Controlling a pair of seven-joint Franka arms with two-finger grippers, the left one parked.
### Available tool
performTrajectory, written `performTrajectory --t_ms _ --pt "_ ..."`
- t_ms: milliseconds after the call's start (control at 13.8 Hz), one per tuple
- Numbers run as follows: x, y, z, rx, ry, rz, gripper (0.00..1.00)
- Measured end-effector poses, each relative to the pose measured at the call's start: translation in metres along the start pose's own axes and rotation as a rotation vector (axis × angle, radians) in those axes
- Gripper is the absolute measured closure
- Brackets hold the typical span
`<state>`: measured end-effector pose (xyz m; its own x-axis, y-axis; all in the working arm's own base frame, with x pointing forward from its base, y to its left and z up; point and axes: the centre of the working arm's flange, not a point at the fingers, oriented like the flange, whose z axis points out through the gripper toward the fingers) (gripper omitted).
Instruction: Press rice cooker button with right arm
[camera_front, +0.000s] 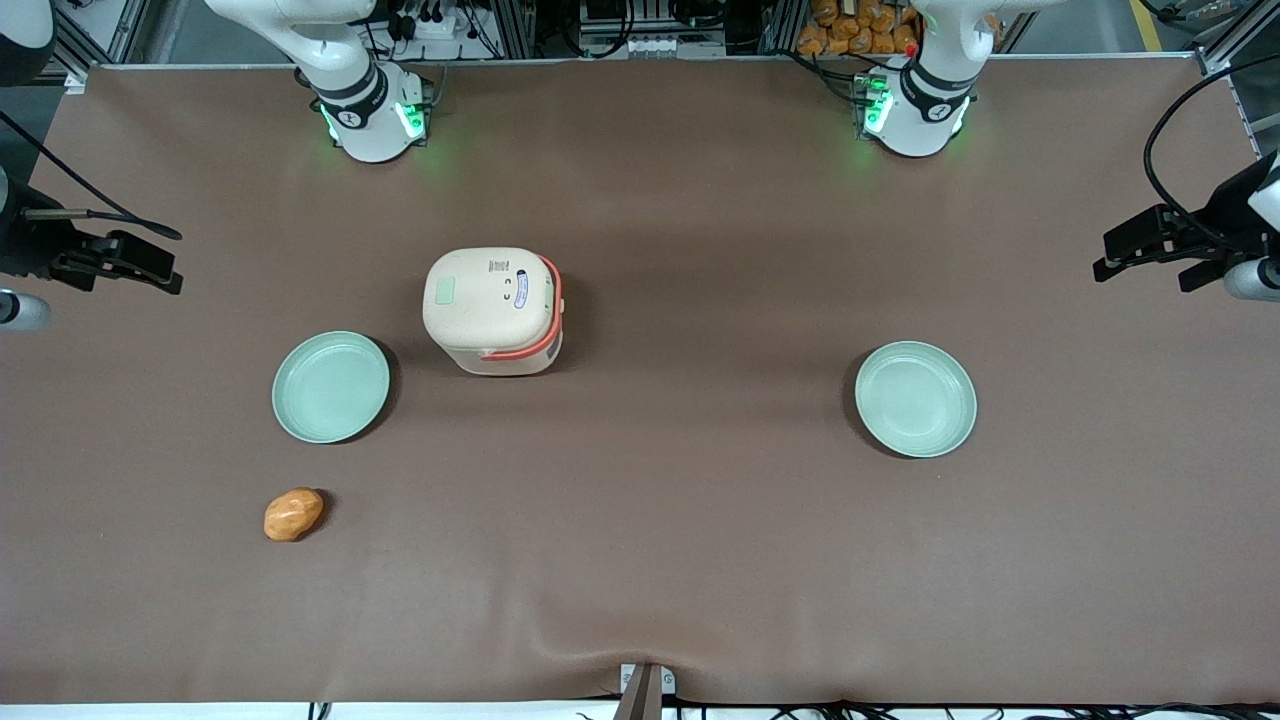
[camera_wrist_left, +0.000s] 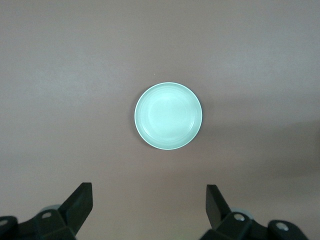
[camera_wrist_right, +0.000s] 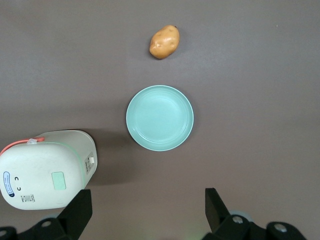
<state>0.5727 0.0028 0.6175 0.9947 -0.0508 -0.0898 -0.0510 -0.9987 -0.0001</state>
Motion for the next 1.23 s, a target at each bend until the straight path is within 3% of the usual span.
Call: performTrajectory --t_ms 1234 --pt "-0.001 0.022 -0.003 0.015 -0.003 0.04 0.0"
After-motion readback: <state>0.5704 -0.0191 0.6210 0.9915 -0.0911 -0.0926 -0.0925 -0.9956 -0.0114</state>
